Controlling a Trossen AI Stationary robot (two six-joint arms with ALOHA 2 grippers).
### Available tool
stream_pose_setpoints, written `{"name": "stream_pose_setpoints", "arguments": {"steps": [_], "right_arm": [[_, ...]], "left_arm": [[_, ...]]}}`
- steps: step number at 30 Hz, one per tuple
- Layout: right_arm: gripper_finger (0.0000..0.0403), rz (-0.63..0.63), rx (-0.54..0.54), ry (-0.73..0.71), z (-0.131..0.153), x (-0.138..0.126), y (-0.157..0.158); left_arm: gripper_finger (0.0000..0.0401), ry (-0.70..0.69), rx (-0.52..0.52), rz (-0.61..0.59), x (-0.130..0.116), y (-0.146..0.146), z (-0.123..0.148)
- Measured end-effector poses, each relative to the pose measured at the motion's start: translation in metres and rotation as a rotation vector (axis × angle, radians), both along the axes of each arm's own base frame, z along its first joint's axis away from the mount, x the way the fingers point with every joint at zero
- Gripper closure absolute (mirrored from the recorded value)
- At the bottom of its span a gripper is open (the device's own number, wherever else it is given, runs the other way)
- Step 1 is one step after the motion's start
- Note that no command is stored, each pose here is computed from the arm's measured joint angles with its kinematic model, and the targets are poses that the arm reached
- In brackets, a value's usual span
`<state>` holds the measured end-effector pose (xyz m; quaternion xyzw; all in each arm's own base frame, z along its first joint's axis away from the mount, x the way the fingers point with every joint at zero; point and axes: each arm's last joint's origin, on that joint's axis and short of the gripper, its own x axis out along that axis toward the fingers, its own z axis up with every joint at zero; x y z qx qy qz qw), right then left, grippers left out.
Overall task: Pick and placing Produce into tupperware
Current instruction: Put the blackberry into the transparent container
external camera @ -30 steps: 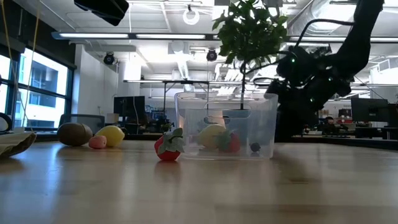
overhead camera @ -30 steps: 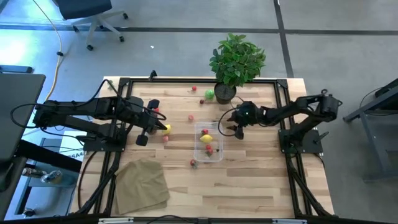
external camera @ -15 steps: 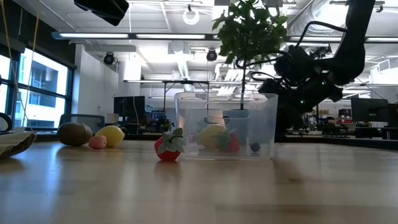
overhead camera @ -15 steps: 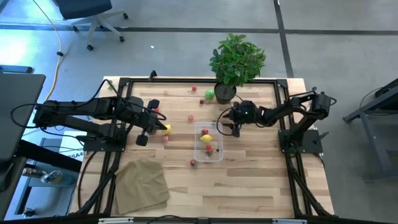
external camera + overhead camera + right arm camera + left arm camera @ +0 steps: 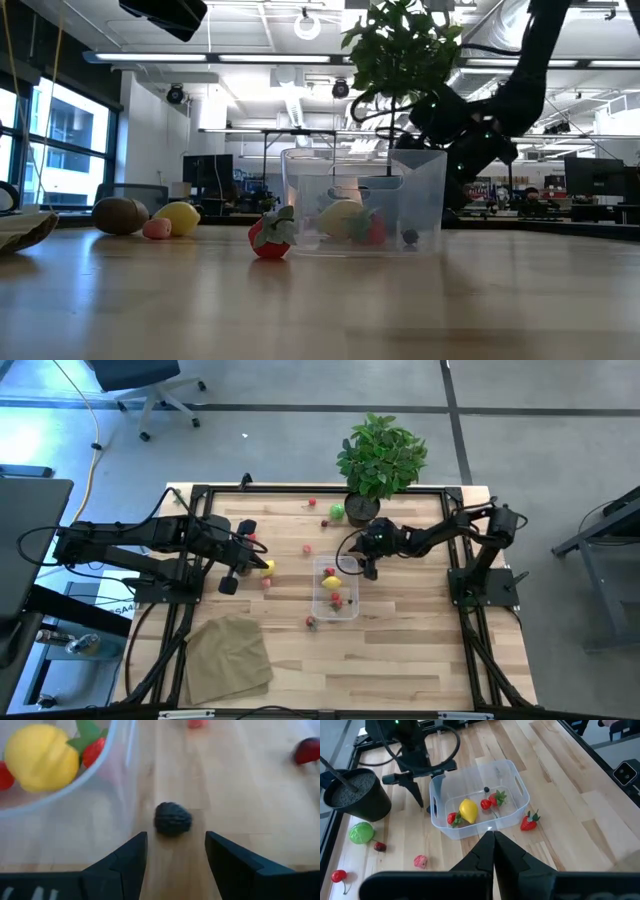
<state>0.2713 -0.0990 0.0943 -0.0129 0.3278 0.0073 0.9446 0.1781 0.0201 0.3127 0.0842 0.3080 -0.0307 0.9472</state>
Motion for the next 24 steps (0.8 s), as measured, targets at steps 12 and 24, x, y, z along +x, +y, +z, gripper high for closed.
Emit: {"name": "stream_pose_setpoints", "arguments": {"steps": [12, 24], "right_arm": [[0.0210, 0.070, -0.006, 0.014, -0.003, 0.017, -0.004], [0.0228, 0.085, -0.003, 0.035, -0.002, 0.018, -0.004]], "left_arm": [[0.0400, 0.000, 0.000, 0.000, 0.000, 0.000, 0.000], [0.0400, 0.000, 0.000, 0.000, 0.000, 0.000, 0.000]]}}
